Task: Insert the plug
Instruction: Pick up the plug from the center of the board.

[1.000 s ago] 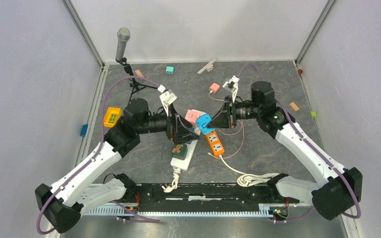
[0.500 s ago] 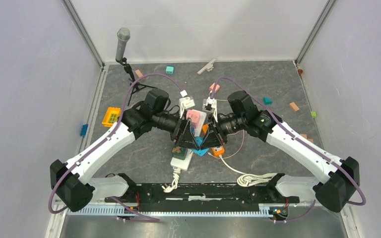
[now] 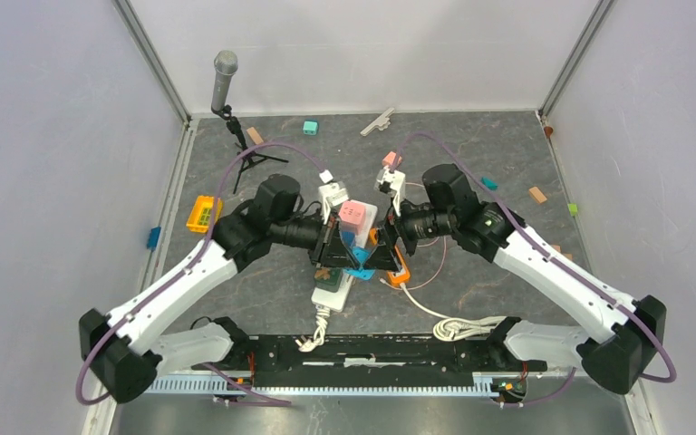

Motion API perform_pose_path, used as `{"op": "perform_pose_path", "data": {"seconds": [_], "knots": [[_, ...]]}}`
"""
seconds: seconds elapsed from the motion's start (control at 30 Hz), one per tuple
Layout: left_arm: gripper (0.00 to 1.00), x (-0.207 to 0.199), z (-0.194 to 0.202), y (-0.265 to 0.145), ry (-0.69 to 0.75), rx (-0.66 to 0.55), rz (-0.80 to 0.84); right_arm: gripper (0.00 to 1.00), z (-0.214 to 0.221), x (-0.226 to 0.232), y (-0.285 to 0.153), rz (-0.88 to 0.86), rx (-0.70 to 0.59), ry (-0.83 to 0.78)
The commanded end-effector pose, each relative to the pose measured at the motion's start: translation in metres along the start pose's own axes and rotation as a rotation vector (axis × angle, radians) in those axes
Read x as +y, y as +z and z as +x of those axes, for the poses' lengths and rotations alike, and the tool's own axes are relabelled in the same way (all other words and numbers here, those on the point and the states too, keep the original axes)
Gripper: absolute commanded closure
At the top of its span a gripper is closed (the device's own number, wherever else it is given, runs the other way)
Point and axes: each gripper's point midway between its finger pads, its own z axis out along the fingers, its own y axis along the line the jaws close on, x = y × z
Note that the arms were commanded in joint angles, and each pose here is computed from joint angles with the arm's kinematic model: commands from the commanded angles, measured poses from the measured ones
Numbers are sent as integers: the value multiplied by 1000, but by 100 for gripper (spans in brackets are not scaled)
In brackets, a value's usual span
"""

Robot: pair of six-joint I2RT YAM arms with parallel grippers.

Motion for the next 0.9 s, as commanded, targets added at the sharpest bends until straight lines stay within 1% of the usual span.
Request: {"op": "perform_pose_path", "data": {"seconds": [0.0, 0.03, 0.1, 0.2, 0.27, 0.33, 0.37, 0.4, 0.57, 0.67, 0.83, 0.87], "knots": [[98, 1, -45, -23, 23, -279, -160, 2, -45, -18, -23, 203, -192, -3], [98, 5, -52, -29, 9, -352, -204, 2, -50, -17, -25, 200, -234, 20], [98, 1, -65, -43, -3, -490, -227, 2, -57, -13, -27, 170, -321, 77], [98, -9, -79, -65, -40, -688, -212, 2, -68, 6, -31, 36, -467, 123], [98, -19, -85, -77, -54, -786, -167, 2, -75, 23, -35, -75, -548, 132], [98, -29, -88, -83, -56, -839, -116, 3, -81, 36, -38, -165, -594, 148], [98, -33, -88, -85, -60, -852, -94, 5, -85, 45, -40, -221, -612, 144], [98, -39, -88, -87, -56, -861, -68, 9, -85, 50, -40, -262, -612, 153], [98, -56, -88, -84, -40, -840, 27, 25, -89, 60, -40, -363, -632, 177], [98, -59, -87, -83, -39, -830, 46, 31, -94, 67, -45, -404, -660, 166], [98, -62, -86, -79, -31, -809, 75, 36, -102, 68, -45, -412, -664, 159], [98, -63, -85, -77, -28, -797, 81, 39, -103, 69, -45, -414, -661, 161]]}}
